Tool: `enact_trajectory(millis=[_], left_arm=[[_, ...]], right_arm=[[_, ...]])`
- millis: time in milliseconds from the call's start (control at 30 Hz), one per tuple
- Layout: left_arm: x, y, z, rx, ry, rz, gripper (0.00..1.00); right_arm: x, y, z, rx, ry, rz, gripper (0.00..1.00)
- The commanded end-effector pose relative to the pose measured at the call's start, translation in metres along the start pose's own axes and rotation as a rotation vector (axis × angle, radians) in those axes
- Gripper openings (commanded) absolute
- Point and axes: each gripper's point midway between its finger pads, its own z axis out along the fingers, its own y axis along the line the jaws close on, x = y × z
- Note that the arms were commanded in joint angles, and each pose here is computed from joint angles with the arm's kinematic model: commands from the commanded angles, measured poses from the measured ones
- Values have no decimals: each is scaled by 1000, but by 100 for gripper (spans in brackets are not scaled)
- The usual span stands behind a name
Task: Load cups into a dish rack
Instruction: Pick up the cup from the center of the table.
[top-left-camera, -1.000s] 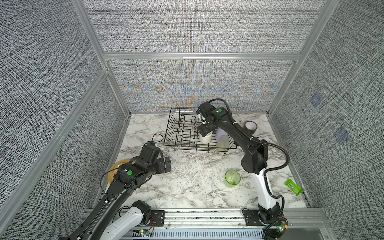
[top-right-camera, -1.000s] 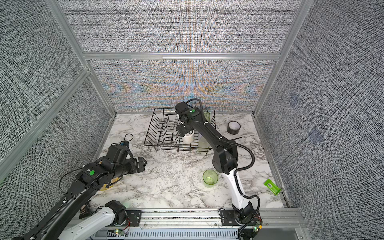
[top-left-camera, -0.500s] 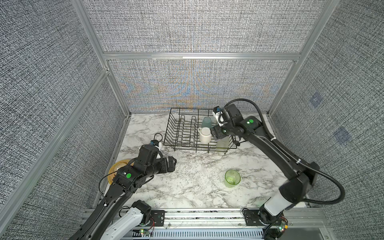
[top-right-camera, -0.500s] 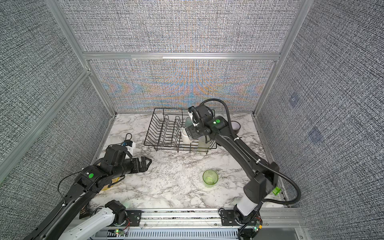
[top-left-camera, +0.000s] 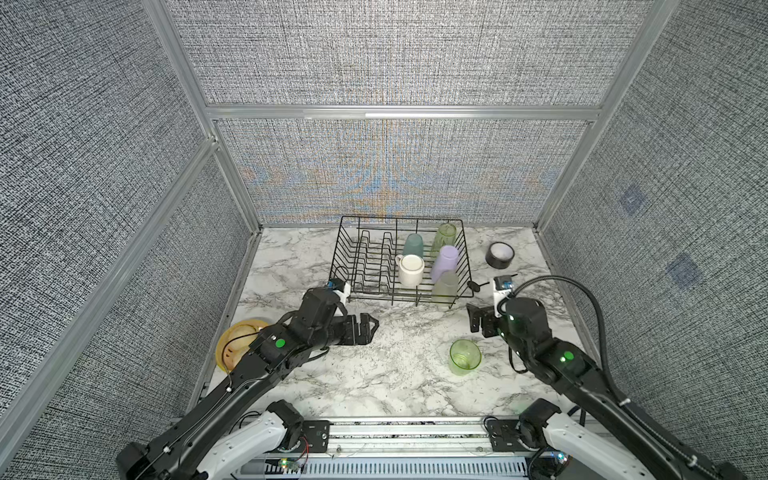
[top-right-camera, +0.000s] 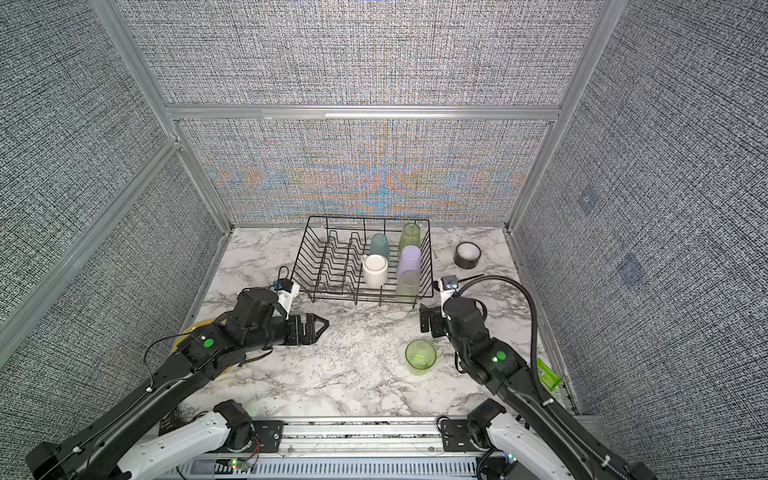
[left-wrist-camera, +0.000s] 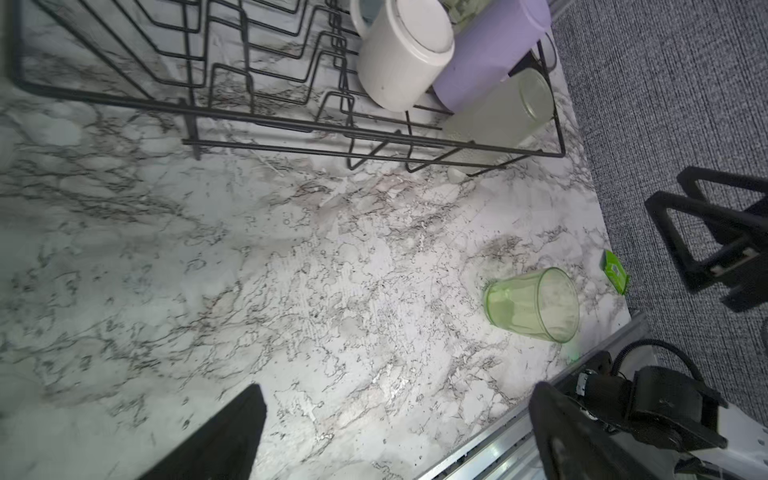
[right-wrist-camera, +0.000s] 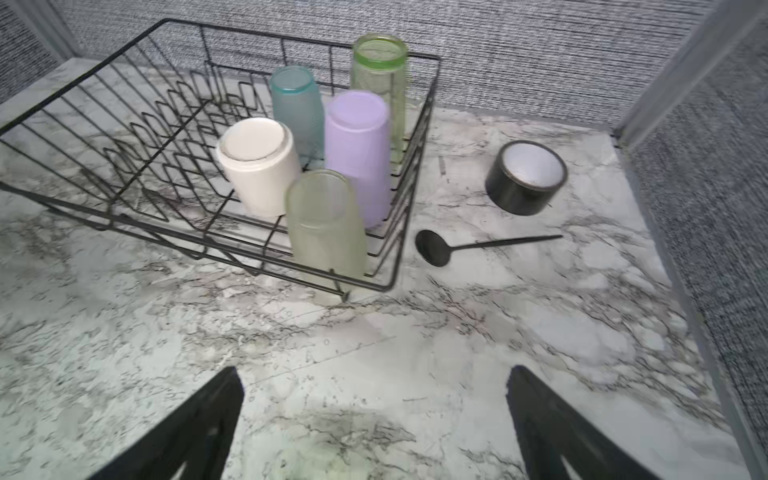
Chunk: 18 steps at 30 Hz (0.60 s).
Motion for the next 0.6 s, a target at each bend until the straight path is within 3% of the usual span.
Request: enact_trajectory(millis=[0,167,333,567], left_arm=[[-13,-14,8,7,-41,31,99],[-10,-42,29,35,-1,92,99],[5,-73,53,52,67,184,99],[42,-118,97,70,191,315,99]], right_arm=[[-4,-35,-11,141,-128,114,99],[30,-58,-11,181,-120,213,99],[51,-67,4,206,-75,227,99],[56,-73,12,242,-57,239,99]])
